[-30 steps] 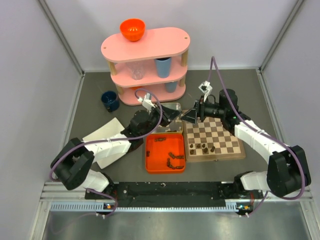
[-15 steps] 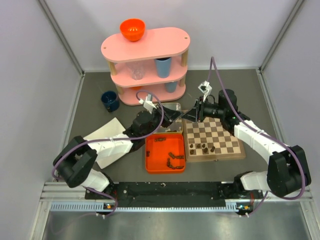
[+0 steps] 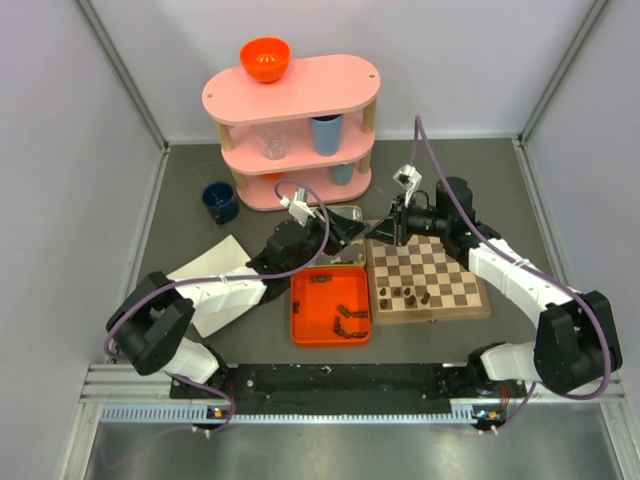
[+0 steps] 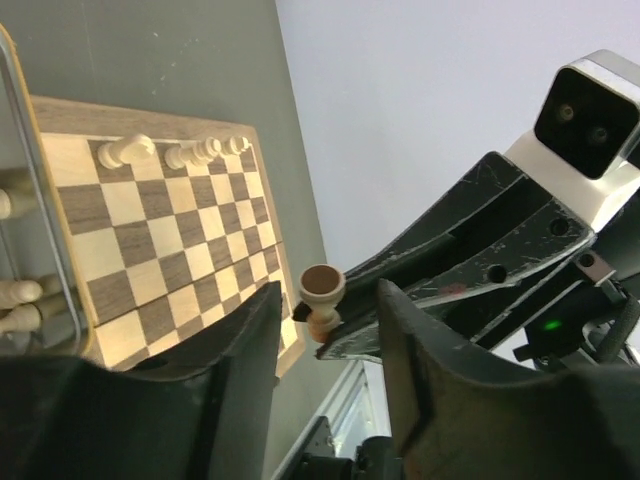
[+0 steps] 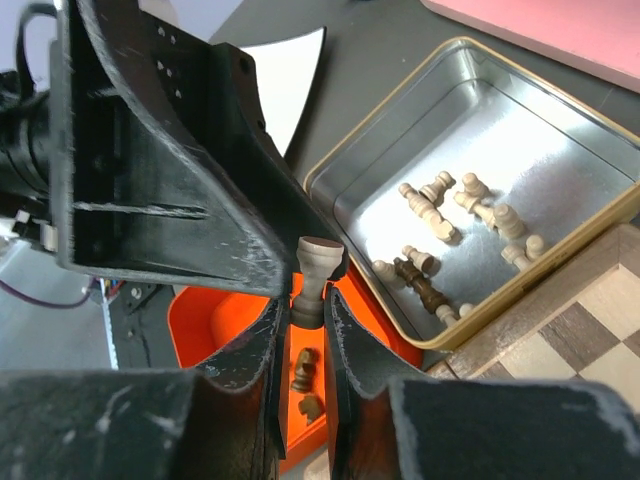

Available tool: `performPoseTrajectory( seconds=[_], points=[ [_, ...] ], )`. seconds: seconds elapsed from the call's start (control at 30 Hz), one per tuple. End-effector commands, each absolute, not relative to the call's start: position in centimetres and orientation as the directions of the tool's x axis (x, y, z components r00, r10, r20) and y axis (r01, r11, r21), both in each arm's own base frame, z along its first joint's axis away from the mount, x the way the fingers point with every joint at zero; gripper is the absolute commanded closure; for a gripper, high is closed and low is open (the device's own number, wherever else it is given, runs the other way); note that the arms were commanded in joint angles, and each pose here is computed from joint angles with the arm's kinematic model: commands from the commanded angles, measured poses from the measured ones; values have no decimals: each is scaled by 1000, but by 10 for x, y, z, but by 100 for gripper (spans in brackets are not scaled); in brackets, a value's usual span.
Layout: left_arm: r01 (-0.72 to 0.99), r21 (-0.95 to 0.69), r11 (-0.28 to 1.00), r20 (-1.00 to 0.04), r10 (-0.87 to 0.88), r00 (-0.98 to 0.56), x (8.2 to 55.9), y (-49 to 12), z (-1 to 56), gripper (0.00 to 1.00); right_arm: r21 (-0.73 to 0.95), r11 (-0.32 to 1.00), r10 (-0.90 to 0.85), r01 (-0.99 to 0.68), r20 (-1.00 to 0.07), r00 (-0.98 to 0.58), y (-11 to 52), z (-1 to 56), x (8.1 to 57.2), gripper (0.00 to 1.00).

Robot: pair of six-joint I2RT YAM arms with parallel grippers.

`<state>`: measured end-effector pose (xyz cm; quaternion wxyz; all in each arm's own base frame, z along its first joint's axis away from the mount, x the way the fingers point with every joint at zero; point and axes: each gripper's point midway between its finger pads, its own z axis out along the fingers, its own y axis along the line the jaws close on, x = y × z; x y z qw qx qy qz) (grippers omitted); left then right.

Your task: Set up the chess pieces on the board

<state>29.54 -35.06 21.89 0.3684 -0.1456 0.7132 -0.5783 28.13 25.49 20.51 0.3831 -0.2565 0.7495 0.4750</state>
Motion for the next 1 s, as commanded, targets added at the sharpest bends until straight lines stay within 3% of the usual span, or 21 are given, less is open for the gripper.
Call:
performPoseTrajectory(
  seconds=[0.0, 0.03, 0.17, 0.27, 0.53, 0.97],
  points=[
    [351, -905, 240, -422, -619, -663, 291, -348, 267, 46, 392, 367, -118, -843, -880, -460, 257, 219, 277, 97],
    [372, -894, 249, -444, -605, -661, 291, -346, 268, 39, 372, 353, -138, -858, -887, -441, 256, 219, 275, 97],
    [443, -855, 270, -517, -516, -683, 282, -328, 265, 28, 219, 242, -276, -945, -918, -283, 249, 215, 259, 97],
    [509, -826, 241, -562, -417, -714, 269, -317, 259, 26, 145, 176, -348, -974, -916, -200, 242, 209, 247, 97],
    [568, -819, 86, -574, -97, -813, 216, -321, 240, 26, 106, 70, -370, -992, -921, -125, 239, 208, 226, 96],
    [562, -813, 149, -567, 17, -824, 216, -354, 215, 32, 123, 9, -351, -992, -929, -118, 241, 210, 215, 96]
  ],
)
